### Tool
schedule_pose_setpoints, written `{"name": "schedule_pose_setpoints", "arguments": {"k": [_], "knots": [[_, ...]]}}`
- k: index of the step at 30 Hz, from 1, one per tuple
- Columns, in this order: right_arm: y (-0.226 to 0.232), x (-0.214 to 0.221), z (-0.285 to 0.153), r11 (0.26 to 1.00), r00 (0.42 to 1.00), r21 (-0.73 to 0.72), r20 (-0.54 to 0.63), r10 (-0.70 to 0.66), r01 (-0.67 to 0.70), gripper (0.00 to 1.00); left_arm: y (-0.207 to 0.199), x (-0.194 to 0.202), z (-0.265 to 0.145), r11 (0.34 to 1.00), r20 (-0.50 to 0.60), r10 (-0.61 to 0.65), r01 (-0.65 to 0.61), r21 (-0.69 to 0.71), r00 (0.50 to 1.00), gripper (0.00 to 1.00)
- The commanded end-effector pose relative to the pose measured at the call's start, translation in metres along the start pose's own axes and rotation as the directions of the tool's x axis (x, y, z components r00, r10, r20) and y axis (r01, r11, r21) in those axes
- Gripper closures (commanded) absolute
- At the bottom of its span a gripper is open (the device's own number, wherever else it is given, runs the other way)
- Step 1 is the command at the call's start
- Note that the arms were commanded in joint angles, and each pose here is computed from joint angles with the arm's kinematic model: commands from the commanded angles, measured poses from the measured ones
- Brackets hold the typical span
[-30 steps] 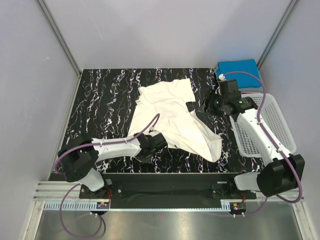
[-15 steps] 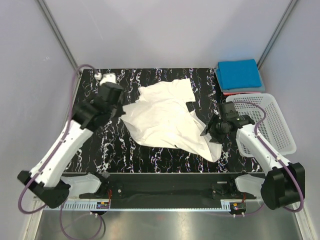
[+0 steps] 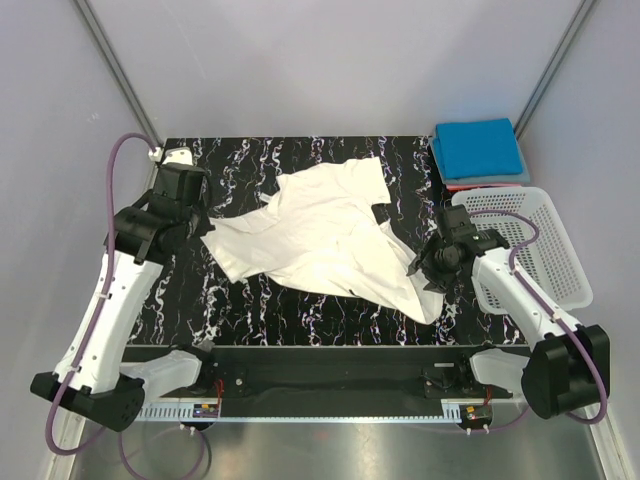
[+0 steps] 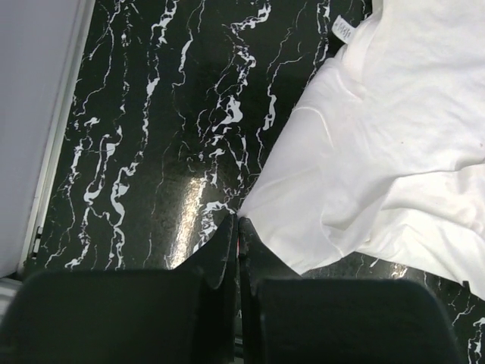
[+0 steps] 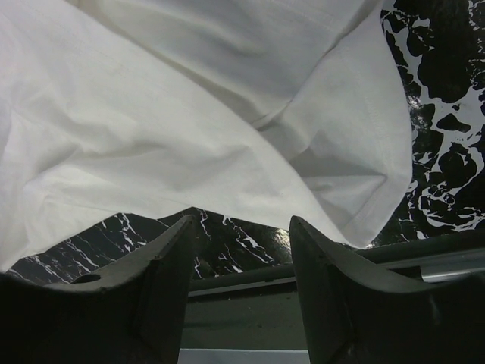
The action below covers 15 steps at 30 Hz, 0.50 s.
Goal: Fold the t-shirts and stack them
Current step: Flatten the tshirt out
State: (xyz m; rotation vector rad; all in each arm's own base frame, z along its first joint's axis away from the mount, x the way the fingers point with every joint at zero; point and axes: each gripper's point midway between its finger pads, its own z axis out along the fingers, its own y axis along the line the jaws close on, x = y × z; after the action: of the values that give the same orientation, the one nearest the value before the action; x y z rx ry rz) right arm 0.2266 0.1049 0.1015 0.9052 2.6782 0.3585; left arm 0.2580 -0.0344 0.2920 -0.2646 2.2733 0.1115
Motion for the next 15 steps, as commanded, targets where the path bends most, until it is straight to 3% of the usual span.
{"name": "schedule_pose_setpoints", "arguments": {"k": [1,6,11,15], "knots": [[-0.006,0.01,-0.001,1.0,1.0,0.005,0.004,-0.006,0.006,0.41,0.007,-0.015,-0.017,1.0,0.067,0.001,-0.002,0.02,0.998,1.0],[-0.001,0.045,0.017,0.994,0.993,0.029,-0.054,-0.105,0.106,0.4,0.019,0.002,-0.009,1.0,0.028,0.016,-0.015,-0.026,0.999,1.0],[-0.009,0.05,0.028,0.983,0.988,0.095,-0.04,-0.152,0.155,0.4,0.037,0.034,0.002,0.994,-0.04,0.044,-0.047,-0.094,0.998,1.0],[-0.018,0.052,0.031,0.98,0.987,0.122,-0.043,-0.153,0.157,0.39,0.011,0.08,0.016,0.998,-0.143,0.002,0.006,0.06,0.99,1.0]]}}
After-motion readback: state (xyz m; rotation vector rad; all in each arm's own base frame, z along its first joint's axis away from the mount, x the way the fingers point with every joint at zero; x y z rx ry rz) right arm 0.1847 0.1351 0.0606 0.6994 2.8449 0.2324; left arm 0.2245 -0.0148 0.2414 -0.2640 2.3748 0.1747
